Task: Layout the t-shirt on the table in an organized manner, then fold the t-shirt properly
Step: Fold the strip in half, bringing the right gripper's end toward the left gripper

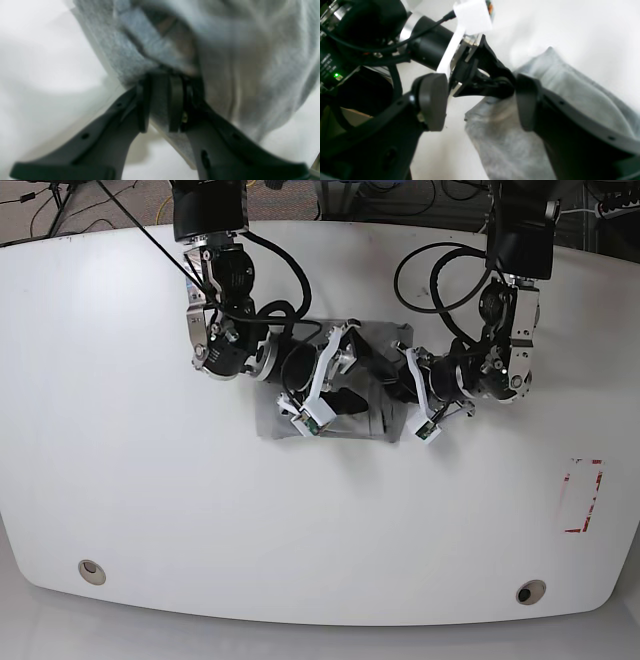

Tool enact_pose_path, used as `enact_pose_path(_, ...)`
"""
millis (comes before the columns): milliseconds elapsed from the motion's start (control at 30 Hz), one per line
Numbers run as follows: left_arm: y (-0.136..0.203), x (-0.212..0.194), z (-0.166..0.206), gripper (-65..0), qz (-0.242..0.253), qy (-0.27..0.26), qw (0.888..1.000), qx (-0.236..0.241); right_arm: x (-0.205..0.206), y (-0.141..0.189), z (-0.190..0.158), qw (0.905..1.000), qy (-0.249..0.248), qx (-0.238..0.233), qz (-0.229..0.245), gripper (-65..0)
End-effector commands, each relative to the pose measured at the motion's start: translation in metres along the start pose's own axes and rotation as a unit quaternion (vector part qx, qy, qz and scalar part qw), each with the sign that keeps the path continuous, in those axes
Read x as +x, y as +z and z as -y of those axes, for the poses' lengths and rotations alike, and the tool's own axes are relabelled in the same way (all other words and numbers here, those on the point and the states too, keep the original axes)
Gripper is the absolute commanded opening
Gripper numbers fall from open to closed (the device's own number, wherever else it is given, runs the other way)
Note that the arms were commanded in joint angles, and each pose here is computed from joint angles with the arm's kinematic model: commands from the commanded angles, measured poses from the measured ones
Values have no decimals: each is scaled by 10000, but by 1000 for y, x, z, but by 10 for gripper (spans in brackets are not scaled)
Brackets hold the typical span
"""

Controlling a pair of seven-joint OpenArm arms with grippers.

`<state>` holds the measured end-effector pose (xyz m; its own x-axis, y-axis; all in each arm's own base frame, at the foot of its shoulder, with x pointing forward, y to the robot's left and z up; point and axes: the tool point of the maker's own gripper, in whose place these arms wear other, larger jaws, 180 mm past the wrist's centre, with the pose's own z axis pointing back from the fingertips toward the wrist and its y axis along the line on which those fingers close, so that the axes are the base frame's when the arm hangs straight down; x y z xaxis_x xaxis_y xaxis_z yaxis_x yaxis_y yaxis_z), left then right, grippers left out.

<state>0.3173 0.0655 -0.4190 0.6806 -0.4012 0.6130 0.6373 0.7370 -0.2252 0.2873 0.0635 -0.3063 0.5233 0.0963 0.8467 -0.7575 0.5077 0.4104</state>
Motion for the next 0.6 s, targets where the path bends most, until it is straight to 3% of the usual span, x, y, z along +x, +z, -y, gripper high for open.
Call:
enact_pose_path(0,0,0,-5,-539,-171,-57,9998,115,23,1,-4,9992,120,110,366,-249)
enact_pose_path(100,4,6,-12,-508,-24,114,9997,195,20,5,0,9994,154,72,309,-252)
enact_pose_path(333,13,23,-22,-335,312,311,9985,340,13,18,12,9995,286,-74,130,-252)
enact_pose_path(567,34,58,-19,-293,812,-27,9957,443,13,32,20,9983,539,-213,21,-252)
